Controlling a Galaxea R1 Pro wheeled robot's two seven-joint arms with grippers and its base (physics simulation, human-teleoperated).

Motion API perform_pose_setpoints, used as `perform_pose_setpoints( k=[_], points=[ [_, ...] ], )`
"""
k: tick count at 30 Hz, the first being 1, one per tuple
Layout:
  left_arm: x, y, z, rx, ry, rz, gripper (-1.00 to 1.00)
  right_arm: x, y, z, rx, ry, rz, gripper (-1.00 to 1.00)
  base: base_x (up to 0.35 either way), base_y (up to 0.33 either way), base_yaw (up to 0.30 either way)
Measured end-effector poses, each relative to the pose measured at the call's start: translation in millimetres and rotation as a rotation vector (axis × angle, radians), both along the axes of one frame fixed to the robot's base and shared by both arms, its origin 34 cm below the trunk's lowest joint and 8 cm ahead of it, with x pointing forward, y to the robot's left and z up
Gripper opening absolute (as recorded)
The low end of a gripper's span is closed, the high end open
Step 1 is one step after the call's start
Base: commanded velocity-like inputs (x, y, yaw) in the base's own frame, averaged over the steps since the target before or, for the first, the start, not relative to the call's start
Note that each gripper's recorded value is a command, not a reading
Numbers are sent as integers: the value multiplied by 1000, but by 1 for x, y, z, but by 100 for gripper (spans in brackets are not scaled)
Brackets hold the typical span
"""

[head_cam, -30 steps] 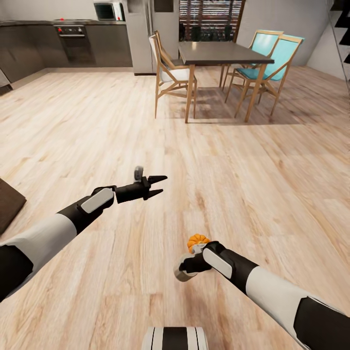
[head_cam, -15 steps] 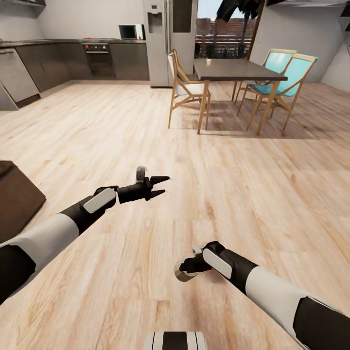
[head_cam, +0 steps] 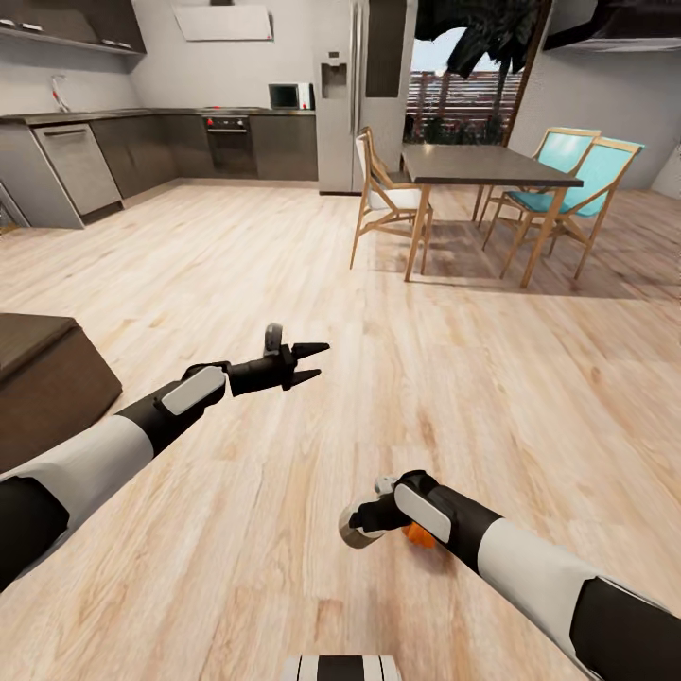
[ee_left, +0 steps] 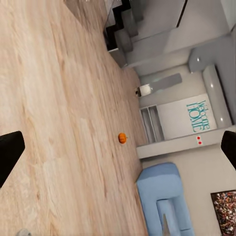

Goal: Place each of the two pumpkins and all three candles from the living room inside a cabinet in the living room (use any cabinet), then make sure every cabinet is closed, and position the cauldron so it is next to a table in the living room.

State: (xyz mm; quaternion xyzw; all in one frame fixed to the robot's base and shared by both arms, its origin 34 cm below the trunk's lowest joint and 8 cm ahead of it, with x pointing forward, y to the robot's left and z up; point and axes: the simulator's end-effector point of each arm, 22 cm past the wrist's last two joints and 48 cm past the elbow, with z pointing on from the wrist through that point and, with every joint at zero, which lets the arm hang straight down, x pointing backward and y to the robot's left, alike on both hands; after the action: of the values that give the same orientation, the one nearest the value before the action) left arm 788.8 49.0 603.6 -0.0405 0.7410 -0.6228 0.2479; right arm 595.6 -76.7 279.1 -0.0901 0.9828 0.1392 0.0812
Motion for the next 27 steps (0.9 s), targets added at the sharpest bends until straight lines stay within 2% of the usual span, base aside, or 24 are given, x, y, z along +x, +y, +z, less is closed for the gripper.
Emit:
perform_pose_setpoints(
  k=[4,9,27],
  points=[
    [-2,-1,11,-2,-13,-3,100,3,1,8,1,-16,-2,-100,0,0,188],
    [-5,-3,26,-4,-31,-8,100,7,-9,10,-17,-41,-27,-100,0,0,276],
    [6,-1,63,2,-25,-4,100,18,-12,49,-26,-42,-36,-100,0,0,283]
  ],
)
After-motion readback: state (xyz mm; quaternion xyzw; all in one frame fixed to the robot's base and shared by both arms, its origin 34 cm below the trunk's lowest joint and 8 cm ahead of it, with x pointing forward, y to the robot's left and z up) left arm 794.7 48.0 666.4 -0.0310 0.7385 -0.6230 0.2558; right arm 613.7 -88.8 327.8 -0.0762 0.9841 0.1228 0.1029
